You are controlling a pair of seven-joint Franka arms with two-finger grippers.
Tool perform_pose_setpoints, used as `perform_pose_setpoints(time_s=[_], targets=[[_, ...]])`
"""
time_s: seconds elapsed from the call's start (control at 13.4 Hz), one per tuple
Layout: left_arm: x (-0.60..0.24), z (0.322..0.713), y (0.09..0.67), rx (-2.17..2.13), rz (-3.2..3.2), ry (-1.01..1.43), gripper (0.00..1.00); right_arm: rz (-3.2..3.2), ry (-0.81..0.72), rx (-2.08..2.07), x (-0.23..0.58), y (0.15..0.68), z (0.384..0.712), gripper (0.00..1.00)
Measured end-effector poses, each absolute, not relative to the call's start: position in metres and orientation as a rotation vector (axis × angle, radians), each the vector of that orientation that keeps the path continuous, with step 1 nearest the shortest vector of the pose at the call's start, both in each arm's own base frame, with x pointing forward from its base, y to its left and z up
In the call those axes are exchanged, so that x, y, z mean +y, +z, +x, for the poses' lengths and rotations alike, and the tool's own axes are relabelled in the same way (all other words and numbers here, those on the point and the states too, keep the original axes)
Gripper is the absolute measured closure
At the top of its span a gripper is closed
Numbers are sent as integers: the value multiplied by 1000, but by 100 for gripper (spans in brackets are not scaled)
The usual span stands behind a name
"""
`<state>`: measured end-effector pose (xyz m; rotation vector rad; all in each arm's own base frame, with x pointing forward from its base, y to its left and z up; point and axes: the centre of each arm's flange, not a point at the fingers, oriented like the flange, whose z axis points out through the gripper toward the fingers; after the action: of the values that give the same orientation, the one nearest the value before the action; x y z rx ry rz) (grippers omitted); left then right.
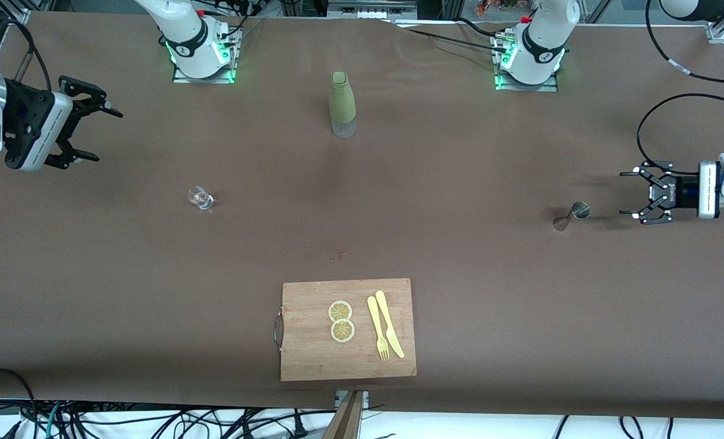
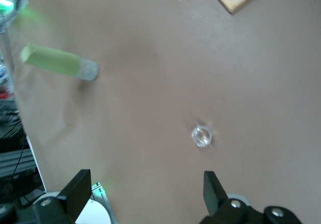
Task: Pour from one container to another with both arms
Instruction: 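Lower the left gripper to the jigger while the right gripper approaches the glass, then grasp the jigger with the left gripper while the right gripper grasps the glass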
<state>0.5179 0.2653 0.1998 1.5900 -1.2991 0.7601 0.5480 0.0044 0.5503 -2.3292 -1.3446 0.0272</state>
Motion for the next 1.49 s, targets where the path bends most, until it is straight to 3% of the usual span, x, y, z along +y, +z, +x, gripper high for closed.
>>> perform_pose_setpoints(time_s=[0.45,0.9,1.19,1.49], targets=[[254,516,133,-1291,1491,1022,0,-1898,-162,-1624,-75,443,537,1],[237,512,90,-1271,1449,1094,0,-1559,-451,-1733,-164,294,515,1],[205,524,78,-1269,1412,1098,0,-1448,-624,-1687,-175,220,504,1],[199,524,73,-1272,1405,1092,0,-1450,-691,-1613,-167,168,502,1]])
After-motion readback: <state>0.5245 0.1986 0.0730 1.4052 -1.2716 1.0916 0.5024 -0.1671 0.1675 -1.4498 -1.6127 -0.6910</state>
